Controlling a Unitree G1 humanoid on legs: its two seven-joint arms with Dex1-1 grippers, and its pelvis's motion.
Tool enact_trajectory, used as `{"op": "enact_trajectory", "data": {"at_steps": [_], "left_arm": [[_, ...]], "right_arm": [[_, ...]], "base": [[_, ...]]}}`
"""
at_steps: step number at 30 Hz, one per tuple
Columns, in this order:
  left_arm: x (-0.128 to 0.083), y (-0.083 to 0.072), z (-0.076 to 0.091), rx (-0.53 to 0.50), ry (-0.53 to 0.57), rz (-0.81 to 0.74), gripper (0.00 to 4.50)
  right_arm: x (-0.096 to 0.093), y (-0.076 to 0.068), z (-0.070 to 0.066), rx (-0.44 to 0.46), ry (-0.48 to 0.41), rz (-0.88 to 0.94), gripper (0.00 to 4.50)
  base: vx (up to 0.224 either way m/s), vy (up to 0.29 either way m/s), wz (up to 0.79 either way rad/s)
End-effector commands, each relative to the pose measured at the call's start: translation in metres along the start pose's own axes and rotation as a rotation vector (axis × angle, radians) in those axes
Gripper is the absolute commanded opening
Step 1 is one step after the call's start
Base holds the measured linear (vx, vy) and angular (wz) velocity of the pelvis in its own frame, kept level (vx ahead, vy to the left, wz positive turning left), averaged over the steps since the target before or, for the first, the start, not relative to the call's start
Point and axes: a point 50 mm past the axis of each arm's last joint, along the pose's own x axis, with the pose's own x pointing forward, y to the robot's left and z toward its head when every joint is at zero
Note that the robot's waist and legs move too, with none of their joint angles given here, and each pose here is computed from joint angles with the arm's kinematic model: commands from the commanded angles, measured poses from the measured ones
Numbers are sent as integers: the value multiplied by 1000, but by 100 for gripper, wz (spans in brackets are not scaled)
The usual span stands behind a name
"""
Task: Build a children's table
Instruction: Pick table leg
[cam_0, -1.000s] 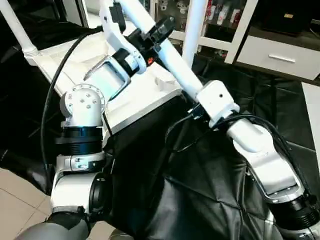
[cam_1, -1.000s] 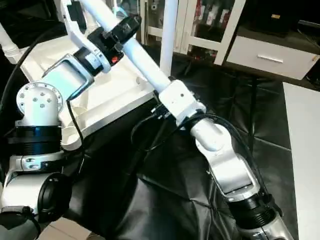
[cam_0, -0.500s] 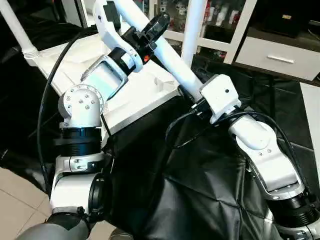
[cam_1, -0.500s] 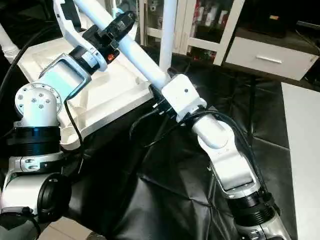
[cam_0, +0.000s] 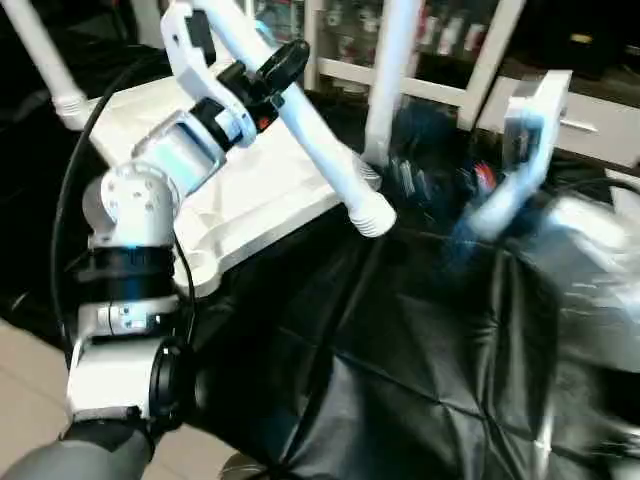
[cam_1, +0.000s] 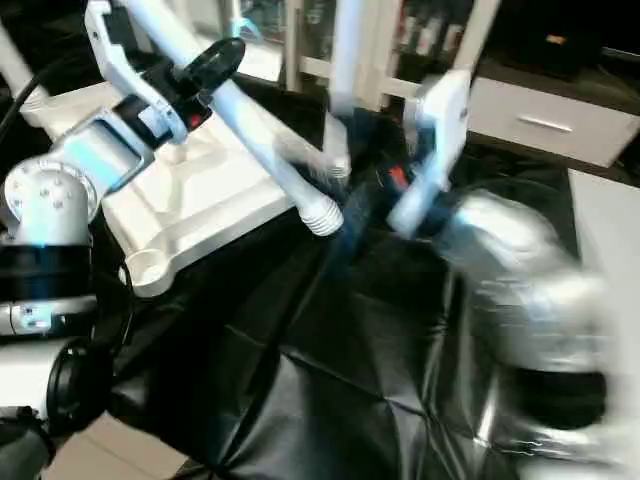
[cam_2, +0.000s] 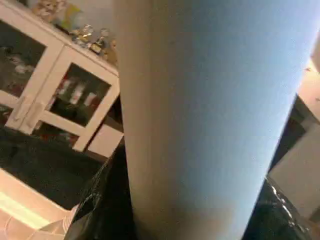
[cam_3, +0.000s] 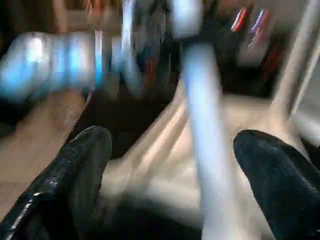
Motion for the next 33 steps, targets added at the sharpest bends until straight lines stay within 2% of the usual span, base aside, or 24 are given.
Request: {"op": "enact_trajectory", "data": {"at_steps": [1, 2, 4, 7, 9, 11, 14, 16, 22, 26, 33], "left_arm": [[6, -12, 3, -1, 18, -74, 172], [7, -15, 3, -6, 34, -98, 172], [8, -18, 3, -22, 48, -135, 172], [8, -23, 3, -54, 55, -179, 172], [7, -29, 2, -92, 67, -239, 172], [6, -36, 2, -114, 81, -305, 172], [5, -41, 2, -134, 93, -347, 172], [4, -47, 3, -158, 99, -398, 172], [3, -53, 8, -192, 90, -449, 172], [0, -59, 13, -274, 60, -523, 172], [-5, -64, 17, -302, 62, -584, 172]], "right_arm": [[-7, -6, 8, 52, -20, 5, 450], [-14, -15, 15, 95, -42, -26, 450], [-22, -23, 21, 135, -51, -41, 450], [-26, -26, 24, 142, -43, -49, 450], [-30, -35, 29, 180, -55, -88, 450], [-33, -44, 36, 258, -110, -135, 450], [-35, -42, 39, 305, -131, -100, 450], [-37, -35, 36, 325, -102, -47, 450], [-36, -30, 31, 337, -70, -28, 450], [-36, -26, 35, 376, -90, -3, 450], [-38, -24, 40, 406, -132, 21, 450]], "base": [[0, 0, 0], [0, 0, 0], [0, 0, 0], [0, 0, 0], [0, 0, 0], [0, 0, 0], [0, 0, 0], [0, 0, 0], [0, 0, 0], [0, 0, 0], [0, 0, 0]]}}
